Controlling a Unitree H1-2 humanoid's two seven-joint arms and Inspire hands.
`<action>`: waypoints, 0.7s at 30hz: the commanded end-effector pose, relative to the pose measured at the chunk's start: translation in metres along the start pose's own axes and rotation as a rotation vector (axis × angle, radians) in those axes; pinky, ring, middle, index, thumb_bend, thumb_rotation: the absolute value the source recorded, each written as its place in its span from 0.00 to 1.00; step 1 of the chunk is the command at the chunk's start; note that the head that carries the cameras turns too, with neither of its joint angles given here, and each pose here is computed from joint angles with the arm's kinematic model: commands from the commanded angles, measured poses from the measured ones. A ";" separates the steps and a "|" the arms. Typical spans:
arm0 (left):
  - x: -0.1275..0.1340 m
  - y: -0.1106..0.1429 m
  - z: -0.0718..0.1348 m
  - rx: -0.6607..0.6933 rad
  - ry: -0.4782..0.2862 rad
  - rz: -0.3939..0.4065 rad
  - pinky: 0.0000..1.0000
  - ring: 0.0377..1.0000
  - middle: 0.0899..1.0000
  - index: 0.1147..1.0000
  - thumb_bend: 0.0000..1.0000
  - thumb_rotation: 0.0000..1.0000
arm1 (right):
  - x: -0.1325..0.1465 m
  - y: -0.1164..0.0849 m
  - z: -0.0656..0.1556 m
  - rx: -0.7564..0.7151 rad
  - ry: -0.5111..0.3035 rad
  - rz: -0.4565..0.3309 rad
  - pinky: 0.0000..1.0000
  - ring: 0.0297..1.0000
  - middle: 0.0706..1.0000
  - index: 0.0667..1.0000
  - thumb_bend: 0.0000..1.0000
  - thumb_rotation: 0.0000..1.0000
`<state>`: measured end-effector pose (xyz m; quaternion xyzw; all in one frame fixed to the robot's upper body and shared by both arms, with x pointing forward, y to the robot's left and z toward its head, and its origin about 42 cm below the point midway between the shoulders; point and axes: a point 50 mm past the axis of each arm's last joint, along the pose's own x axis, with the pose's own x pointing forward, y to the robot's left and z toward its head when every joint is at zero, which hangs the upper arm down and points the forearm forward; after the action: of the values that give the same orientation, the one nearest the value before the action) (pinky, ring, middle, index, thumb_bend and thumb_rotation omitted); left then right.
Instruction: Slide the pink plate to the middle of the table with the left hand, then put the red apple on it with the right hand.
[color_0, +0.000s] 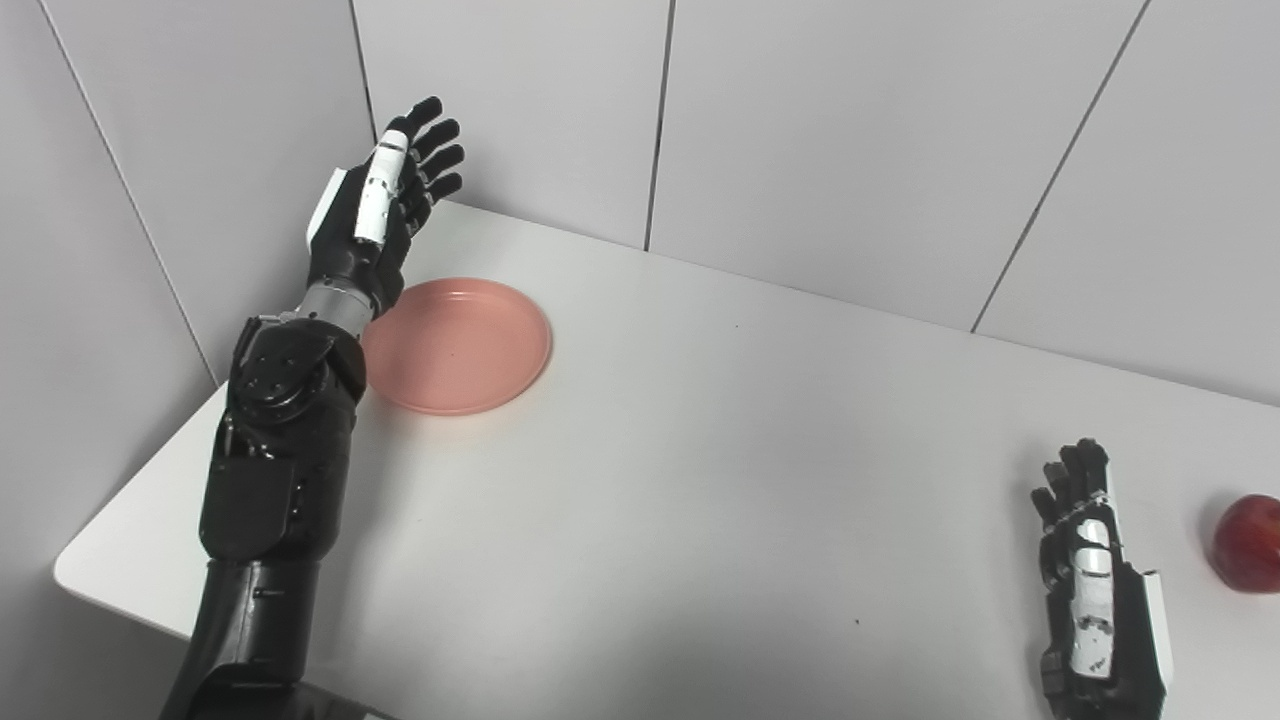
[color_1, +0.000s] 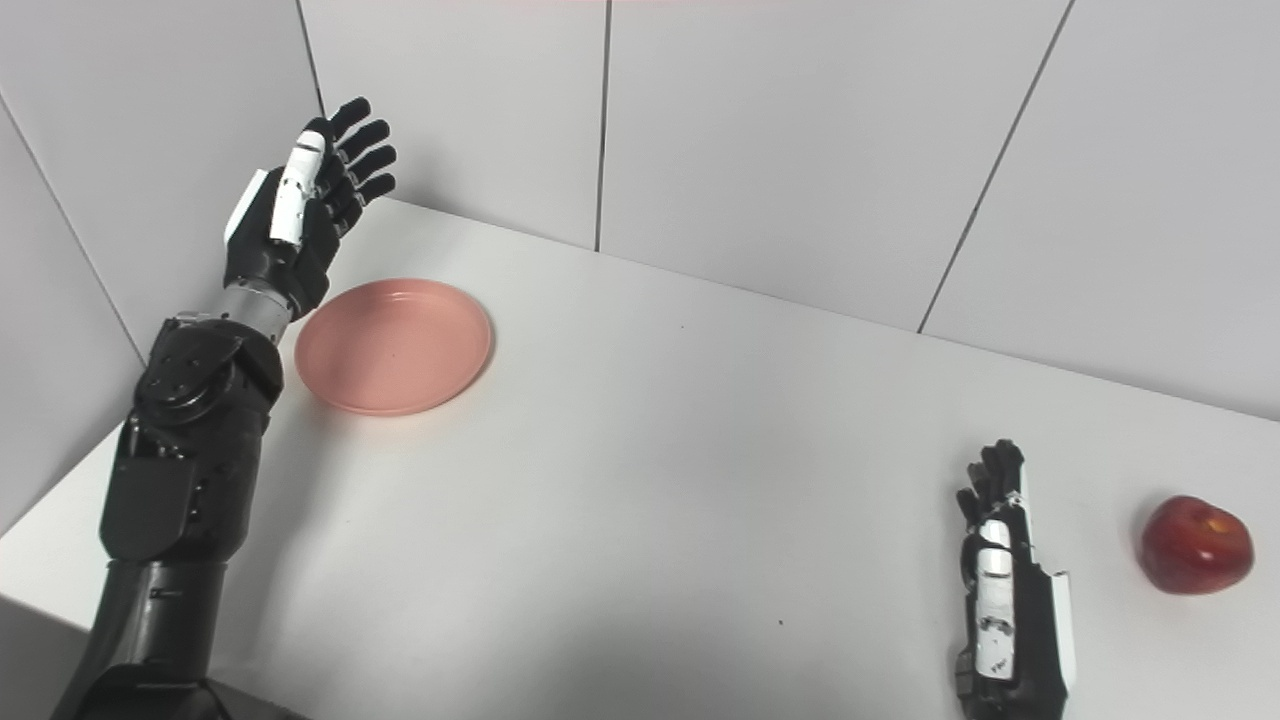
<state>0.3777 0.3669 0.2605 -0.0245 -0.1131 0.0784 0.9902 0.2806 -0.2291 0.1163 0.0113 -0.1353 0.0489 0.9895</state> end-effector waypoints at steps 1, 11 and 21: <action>0.017 0.006 0.033 -0.005 -0.109 0.016 0.88 0.89 0.89 0.86 0.30 1.00 | -0.028 -0.010 -0.028 -0.006 0.102 -0.018 1.00 1.00 1.00 1.00 0.22 1.00; 0.029 0.036 0.025 0.010 -0.097 0.075 0.90 0.89 0.89 0.85 0.32 1.00 | -0.028 -0.012 -0.026 -0.010 0.102 -0.025 1.00 1.00 1.00 1.00 0.20 1.00; 0.033 0.056 0.015 -0.016 -0.047 0.146 0.92 0.91 0.90 0.86 0.32 1.00 | -0.028 -0.011 -0.024 -0.011 0.116 -0.035 1.00 1.00 1.00 1.00 0.19 1.00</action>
<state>0.3893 0.4197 0.2451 -0.0462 -0.0855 0.1483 0.9842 0.2803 -0.2319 0.1167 0.0086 -0.1354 0.0455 0.9897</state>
